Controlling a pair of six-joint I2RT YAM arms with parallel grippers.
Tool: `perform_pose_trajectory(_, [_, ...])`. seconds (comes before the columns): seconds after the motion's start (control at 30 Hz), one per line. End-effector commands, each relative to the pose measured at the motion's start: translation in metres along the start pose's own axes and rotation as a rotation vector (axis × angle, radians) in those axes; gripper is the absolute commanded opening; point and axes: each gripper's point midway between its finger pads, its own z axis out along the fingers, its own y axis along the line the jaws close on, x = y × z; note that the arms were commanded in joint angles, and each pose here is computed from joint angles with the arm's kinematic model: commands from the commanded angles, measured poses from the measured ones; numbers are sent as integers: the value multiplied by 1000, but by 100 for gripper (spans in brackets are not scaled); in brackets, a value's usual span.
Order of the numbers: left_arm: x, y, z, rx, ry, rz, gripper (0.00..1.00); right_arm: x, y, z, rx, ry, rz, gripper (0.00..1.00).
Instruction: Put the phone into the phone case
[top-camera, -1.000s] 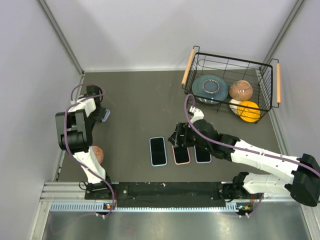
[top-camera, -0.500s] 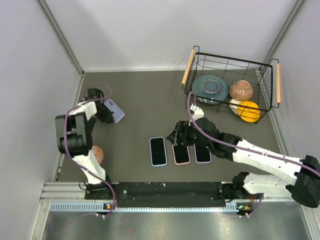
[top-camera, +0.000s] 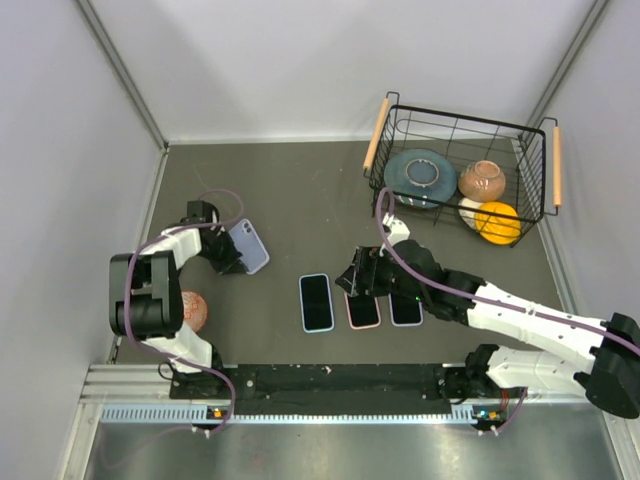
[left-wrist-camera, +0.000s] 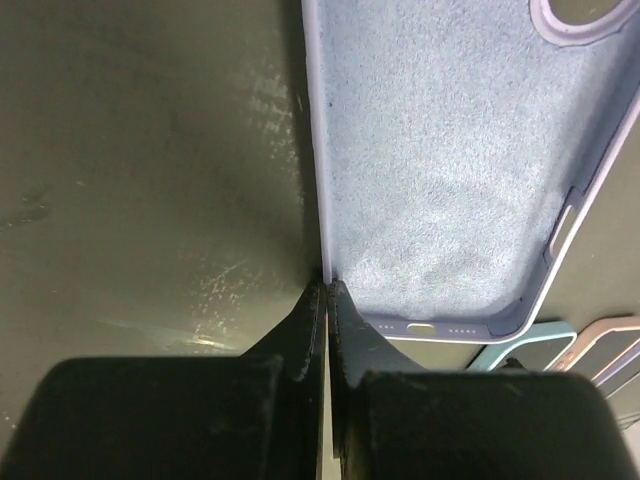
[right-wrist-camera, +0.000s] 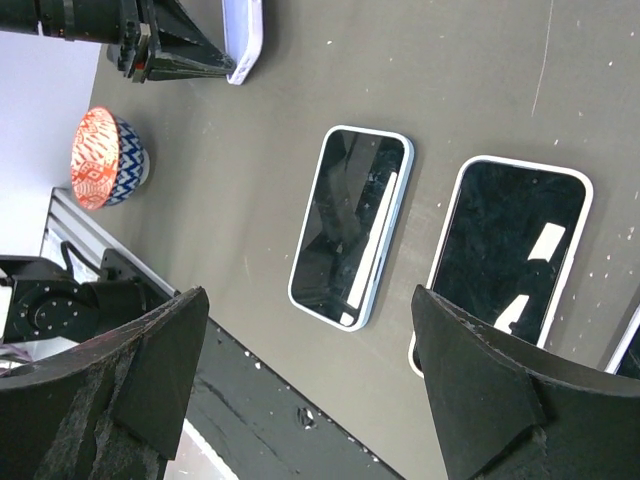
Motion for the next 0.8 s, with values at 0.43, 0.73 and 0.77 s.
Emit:
perform_pose_trajectory(0.43, [-27, -17, -60, -196, -119, 113, 95, -8, 12, -9, -77, -33, -39, 83])
perform_pose_trajectory(0.73, [-159, 49, -128, -462, -375, -78, 93, -3, 10, -10, -92, -7, -110, 84])
perform_pose_trajectory(0.77, [-168, 66, -133, -467, -382, -126, 91, -3, 10, -10, -90, -7, -112, 84])
